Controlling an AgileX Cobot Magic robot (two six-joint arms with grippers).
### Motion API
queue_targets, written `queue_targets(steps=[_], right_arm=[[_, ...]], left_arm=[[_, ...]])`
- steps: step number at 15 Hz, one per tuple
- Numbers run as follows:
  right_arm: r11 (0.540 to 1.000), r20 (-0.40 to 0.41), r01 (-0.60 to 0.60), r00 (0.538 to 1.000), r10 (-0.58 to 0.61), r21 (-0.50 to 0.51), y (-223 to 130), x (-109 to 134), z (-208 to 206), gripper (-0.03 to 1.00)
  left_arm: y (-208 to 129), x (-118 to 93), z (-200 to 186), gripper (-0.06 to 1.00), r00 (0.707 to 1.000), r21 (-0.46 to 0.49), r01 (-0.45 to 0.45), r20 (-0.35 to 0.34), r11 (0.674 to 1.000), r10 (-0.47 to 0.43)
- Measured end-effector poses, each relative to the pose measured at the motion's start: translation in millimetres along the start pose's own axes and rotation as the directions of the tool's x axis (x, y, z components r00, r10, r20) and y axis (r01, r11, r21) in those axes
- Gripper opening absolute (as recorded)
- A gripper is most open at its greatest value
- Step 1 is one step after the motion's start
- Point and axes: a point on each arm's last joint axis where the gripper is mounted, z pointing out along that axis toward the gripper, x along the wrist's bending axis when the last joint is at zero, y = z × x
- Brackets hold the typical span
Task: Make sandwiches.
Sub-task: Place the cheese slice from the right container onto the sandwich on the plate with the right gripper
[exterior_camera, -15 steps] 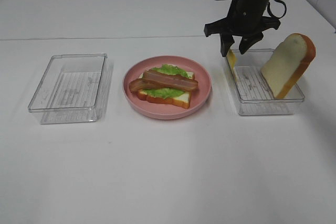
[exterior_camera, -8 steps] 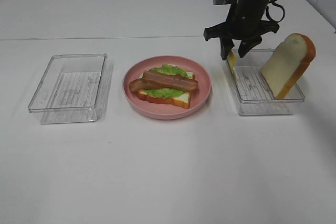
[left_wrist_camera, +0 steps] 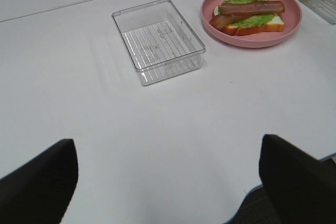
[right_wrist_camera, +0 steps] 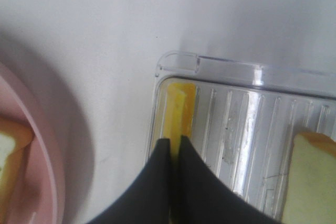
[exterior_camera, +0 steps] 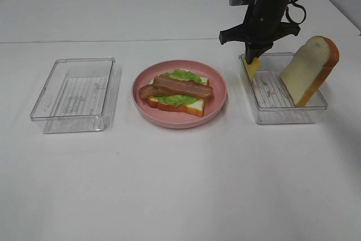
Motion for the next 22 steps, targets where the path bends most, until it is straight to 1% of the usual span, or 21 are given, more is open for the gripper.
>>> queue_targets(steps=[4,5,6,8,9,10,11,12,13,15,16,17,19,20,22], right_arm=[[1.0,0.001,0.0,1.0,0.0,0.007,4.0,0.3,-16.8,0.0],[1.0,-0.042,-0.012,0.999,0.011,-0.024,5.2,4.0,-39.8,0.0],[1.0,-0.042,-0.012,0.999,0.011,-0.024,5.2,4.0,-39.8,0.0],[0.997,-0.129,-0.02,0.992,0.01,-0.072,4.4,11.4,-73.1,0.0],[0.994,-0.207,-0.01,0.978,-0.012,-0.107,2.9,18.2,-95.1,0.0],[0.993,-0.307,-0.006,0.951,-0.03,-0.117,0.2,27.2,-110.4,0.0],[0.994,-0.374,-0.005,0.927,-0.037,-0.109,-1.2,33.2,-114.6,0.0],[0.995,-0.435,0.005,0.899,-0.046,-0.095,-2.6,39.7,-115.5,0.0],[0.996,-0.476,0.015,0.878,-0.056,-0.088,-3.9,45.7,-117.0,0.0],[0.994,-0.516,0.068,0.85,-0.105,-0.089,-8.7,67.0,-119.7,0.0],[0.993,-0.524,0.083,0.843,-0.118,-0.088,-9.8,73.3,-118.3,0.0],[0.99,-0.546,0.114,0.826,-0.139,-0.08,-12.5,89.0,-112.9,0.0],[0.987,-0.584,0.157,0.797,-0.152,-0.043,-17.0,114.4,-92.0,0.0],[0.988,-0.607,0.154,0.784,-0.132,-0.016,-17.0,122.4,-76.3,0.0],[0.992,-0.64,0.125,0.764,-0.077,0.03,-15.3,129.4,-46.0,0.0]], left_arm=[[0.0,0.0,0.0,0.88,1.0,0.0,0.0,0.0,1.0,0.0],[0.0,0.0,0.0,0.88,1.0,0.0,0.0,0.0,1.0,0.0],[0.0,0.0,0.0,0.88,1.0,0.0,0.0,0.0,1.0,0.0],[0.0,0.0,0.0,0.88,1.0,0.0,0.0,0.0,1.0,0.0],[0.0,0.0,0.0,0.88,1.0,0.0,0.0,0.0,1.0,0.0],[0.0,0.0,0.0,0.88,1.0,0.0,0.0,0.0,1.0,0.0],[0.0,0.0,0.0,0.88,1.0,0.0,0.0,0.0,1.0,0.0],[0.0,0.0,0.0,0.88,1.0,0.0,0.0,0.0,1.0,0.0],[0.0,0.0,0.0,0.88,1.0,0.0,0.0,0.0,1.0,0.0],[0.0,0.0,0.0,0.88,1.0,0.0,0.0,0.0,1.0,0.0],[0.0,0.0,0.0,0.88,1.0,0.0,0.0,0.0,1.0,0.0],[0.0,0.0,0.0,0.88,1.0,0.0,0.0,0.0,1.0,0.0],[0.0,0.0,0.0,0.88,1.0,0.0,0.0,0.0,1.0,0.0],[0.0,0.0,0.0,0.88,1.0,0.0,0.0,0.0,1.0,0.0],[0.0,0.0,0.0,0.88,1.0,0.0,0.0,0.0,1.0,0.0]])
